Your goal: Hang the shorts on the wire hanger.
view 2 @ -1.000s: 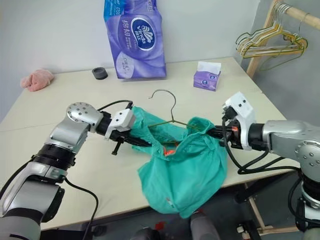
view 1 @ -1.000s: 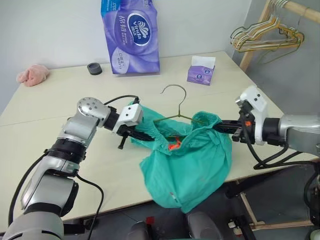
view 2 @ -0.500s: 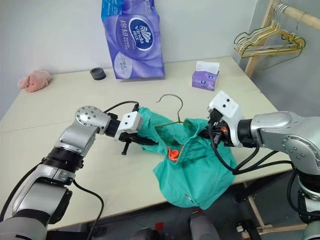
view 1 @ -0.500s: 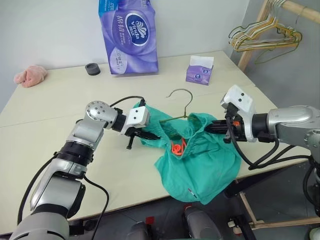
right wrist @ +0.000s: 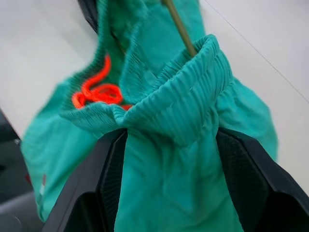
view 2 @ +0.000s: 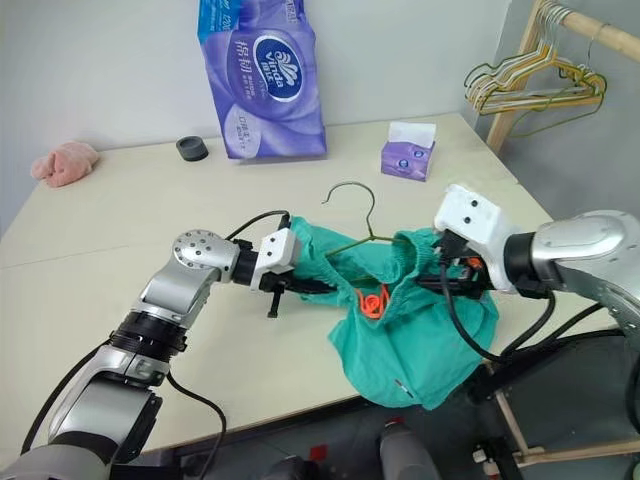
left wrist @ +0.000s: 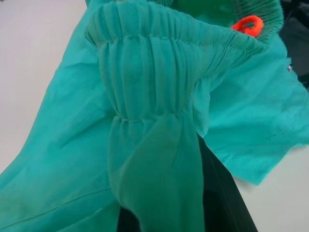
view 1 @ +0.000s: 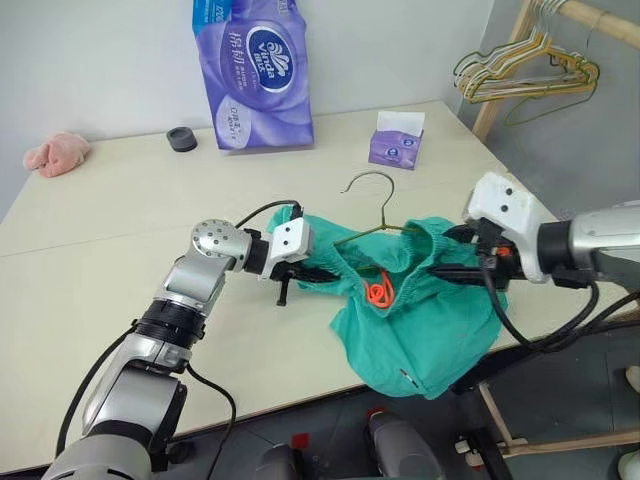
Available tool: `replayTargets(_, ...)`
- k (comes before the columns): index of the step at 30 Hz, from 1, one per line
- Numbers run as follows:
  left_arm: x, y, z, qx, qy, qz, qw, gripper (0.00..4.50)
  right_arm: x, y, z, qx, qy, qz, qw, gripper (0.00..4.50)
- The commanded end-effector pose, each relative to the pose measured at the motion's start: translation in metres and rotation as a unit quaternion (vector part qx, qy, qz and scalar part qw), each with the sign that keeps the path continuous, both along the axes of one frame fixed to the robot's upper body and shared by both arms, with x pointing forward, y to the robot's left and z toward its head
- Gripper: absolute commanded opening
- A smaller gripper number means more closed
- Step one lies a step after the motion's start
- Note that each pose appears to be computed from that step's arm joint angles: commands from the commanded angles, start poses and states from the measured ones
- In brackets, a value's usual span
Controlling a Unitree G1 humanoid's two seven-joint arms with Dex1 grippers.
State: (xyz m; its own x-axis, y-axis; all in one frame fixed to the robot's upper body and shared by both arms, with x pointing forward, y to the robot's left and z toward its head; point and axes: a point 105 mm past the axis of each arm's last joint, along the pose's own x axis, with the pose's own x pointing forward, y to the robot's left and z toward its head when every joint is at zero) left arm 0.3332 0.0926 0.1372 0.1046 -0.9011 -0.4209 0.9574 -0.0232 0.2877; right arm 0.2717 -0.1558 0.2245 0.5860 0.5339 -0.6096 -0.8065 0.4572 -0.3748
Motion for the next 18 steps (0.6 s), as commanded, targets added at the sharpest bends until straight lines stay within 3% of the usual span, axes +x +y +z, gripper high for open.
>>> replayTargets(1, -0.001, -0.001, 0.017, -0.022, -0.025, -0.007, 0.999, 0.01, 0.002, -0.016, 0.005, -0.031, -0.028, -0.012, 0.999, 3.04)
replayTargets(7, -0.002, -0.001, 0.014, -0.016, -0.023, -0.014, 0.999, 0.01, 0.007, -0.011, 0.009, -0.011, -0.06, -0.002, 0.998, 3.04)
replayTargets(13, -0.005, 0.005, 0.007, 0.005, -0.021, -0.02, 1.0, 0.01, 0.014, -0.001, 0.014, 0.004, -0.085, 0.01, 0.996, 4.5)
replayTargets(18, -0.006, 0.006, 0.004, 0.008, -0.021, -0.02, 1.0, 0.01, 0.016, 0.0, 0.015, -0.009, -0.097, 0.017, 0.995, 4.5)
